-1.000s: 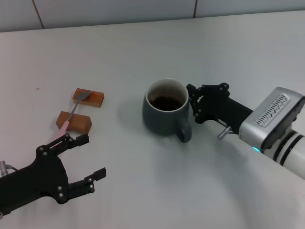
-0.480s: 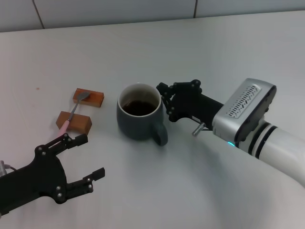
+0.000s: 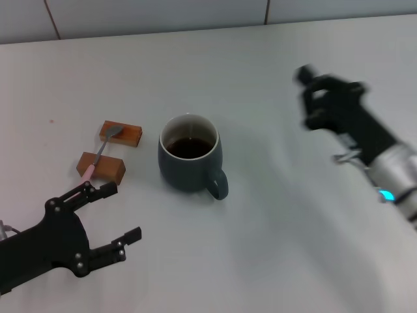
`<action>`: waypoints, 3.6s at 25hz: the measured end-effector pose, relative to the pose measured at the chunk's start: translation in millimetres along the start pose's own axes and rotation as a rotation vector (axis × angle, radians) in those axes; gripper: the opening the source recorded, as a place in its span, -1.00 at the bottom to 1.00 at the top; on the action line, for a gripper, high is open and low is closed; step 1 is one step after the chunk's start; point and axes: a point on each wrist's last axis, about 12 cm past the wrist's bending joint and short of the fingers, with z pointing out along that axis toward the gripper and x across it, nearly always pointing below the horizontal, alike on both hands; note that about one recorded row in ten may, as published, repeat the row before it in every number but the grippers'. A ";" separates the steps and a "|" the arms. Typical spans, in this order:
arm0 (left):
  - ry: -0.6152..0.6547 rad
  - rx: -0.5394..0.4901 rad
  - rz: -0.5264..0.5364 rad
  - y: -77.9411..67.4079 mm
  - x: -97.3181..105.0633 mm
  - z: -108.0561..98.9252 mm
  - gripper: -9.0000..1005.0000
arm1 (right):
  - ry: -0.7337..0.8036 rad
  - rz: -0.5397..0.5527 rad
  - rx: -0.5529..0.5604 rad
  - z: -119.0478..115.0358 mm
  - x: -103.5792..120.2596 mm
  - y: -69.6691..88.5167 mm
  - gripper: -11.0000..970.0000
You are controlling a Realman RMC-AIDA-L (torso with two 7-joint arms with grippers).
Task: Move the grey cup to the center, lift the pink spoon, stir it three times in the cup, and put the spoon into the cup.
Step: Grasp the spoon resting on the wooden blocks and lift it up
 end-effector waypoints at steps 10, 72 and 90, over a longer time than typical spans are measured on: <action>-0.027 -0.029 -0.023 -4.1 1.7 -0.3 0.65 | -0.162 0.161 -0.276 -87.6 -29.3 -23.4 -0.92; -0.545 -0.504 -0.858 -25.2 15.6 -22.6 0.65 | 0.260 0.020 -0.540 -105.7 7.7 -14.6 0.36; -0.530 -0.573 -1.438 -30.9 45.3 -31.4 0.65 | 0.289 -0.029 -0.541 -90.2 7.7 -22.7 0.36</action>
